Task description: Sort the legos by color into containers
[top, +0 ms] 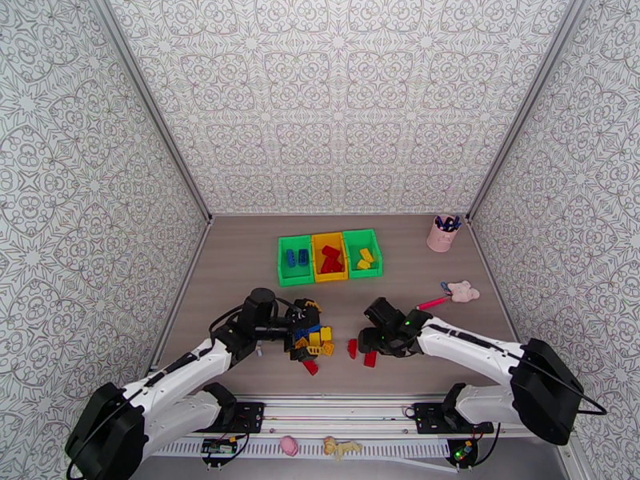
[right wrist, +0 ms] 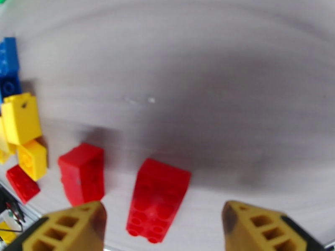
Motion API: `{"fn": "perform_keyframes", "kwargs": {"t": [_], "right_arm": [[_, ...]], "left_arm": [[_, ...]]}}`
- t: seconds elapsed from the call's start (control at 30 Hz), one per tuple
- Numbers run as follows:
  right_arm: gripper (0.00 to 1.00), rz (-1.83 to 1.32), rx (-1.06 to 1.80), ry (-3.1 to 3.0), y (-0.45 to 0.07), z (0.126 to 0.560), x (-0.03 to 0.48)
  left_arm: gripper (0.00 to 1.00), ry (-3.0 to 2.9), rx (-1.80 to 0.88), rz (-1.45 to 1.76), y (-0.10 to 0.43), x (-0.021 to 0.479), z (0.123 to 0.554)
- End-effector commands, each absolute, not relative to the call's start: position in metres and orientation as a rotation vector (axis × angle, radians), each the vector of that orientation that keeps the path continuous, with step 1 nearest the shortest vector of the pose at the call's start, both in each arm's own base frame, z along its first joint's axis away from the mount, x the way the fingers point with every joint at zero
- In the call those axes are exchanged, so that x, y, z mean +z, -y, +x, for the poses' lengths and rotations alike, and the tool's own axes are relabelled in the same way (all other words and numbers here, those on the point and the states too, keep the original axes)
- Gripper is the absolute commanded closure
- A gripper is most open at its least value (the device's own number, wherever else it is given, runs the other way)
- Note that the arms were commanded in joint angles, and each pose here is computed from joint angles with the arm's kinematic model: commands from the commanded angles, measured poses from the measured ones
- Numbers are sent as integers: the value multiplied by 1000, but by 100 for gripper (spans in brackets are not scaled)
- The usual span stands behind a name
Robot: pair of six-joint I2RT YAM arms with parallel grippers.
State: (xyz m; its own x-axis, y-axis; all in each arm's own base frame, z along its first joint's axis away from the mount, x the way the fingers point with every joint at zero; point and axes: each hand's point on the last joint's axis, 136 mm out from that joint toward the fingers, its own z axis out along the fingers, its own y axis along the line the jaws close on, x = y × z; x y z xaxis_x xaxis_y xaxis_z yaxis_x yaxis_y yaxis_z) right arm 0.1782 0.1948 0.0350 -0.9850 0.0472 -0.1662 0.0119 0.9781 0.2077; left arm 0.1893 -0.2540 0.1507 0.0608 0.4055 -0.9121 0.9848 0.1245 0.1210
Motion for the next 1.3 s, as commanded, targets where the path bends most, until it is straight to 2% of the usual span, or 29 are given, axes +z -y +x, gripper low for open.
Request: {"fn": "perform_keyframes", "kwargs": {"t": [0.0, 0.2, 0.37, 0.5, 0.9, 1.27], "right_arm": [[28, 103, 268, -2975, -195, 179, 34], [38, 87, 246, -3008, -199, 180, 25], [56, 83, 200, -2994, -196, 184, 28], [64, 75, 169, -2977, -193, 188, 31], [67, 28, 196, -2791, -198, 221, 69], [69, -34, 316, -2368, -237, 338, 159]], "left_arm": [[0, -1486, -804, 1444, 250, 151, 189], [0, -1472, -787, 1455, 259, 153, 185], [0, -1469, -750, 1439, 270, 157, 182], [0, -1463, -749, 1437, 279, 158, 178], [0, -1490, -741, 1363, 277, 162, 180], [0, -1540, -691, 1206, 264, 165, 186]]}}
